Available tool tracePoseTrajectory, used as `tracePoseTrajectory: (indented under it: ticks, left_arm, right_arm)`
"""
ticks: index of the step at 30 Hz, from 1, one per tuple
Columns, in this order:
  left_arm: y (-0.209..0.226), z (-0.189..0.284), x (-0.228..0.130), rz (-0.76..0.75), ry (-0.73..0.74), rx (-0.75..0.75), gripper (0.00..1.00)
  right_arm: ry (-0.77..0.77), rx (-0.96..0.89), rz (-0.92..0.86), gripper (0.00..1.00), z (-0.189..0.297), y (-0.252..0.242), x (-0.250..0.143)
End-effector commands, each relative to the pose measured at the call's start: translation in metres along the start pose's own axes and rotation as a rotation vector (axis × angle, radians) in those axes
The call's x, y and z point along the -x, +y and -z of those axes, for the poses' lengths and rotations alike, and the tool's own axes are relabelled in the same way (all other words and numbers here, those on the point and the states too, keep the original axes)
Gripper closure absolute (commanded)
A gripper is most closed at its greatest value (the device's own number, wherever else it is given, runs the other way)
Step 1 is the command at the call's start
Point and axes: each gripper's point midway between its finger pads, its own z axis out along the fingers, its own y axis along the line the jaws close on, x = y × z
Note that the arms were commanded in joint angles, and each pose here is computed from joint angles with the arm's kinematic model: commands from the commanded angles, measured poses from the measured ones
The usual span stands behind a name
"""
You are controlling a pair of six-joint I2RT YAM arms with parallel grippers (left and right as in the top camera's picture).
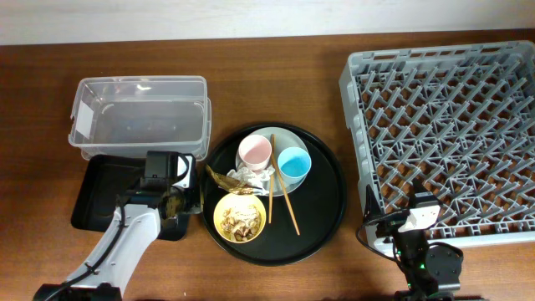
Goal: Sort waste into correct bins and load items into the dishwasher rack
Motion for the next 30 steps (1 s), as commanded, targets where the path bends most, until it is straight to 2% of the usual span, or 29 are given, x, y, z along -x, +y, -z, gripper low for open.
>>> tracePoseTrajectory:
  ticks: [1,10,12,22,26,30]
  left_arm:
    - [0.001,-0.002,0.002,-0.012,-0.017,0.006,0.89]
    - [-0.002,-0.001,0.025,-0.023,-0.111,-0.002,0.89]
    - [-0.002,-0.001,0.026,-0.023,-0.114,-0.003,0.94]
    - [0.001,-0.003,-0.002,-0.010,0.002,0.007,0.89]
    - [0.000,-0.003,0.007,-0.014,-0.034,0.004,0.96]
    - [-0.001,-0.002,0.021,-0.020,-0.091,0.000,0.98]
  right_arm:
    - [0.002,0.001,-0.002,0.01,0.000,0.000,-0.002]
    - [0.002,0.001,-0.002,0.01,0.000,0.000,-0.002]
    - [0.002,0.001,-0.002,0.01,0.000,0.000,-0.002]
    - [0.002,0.001,-0.002,0.01,0.000,0.000,-0.002]
    - [0.002,0.001,-0.002,0.01,0.000,0.000,-0.002]
    - [0.002,0.001,-0.002,0.01,0.000,0.000,-0.002]
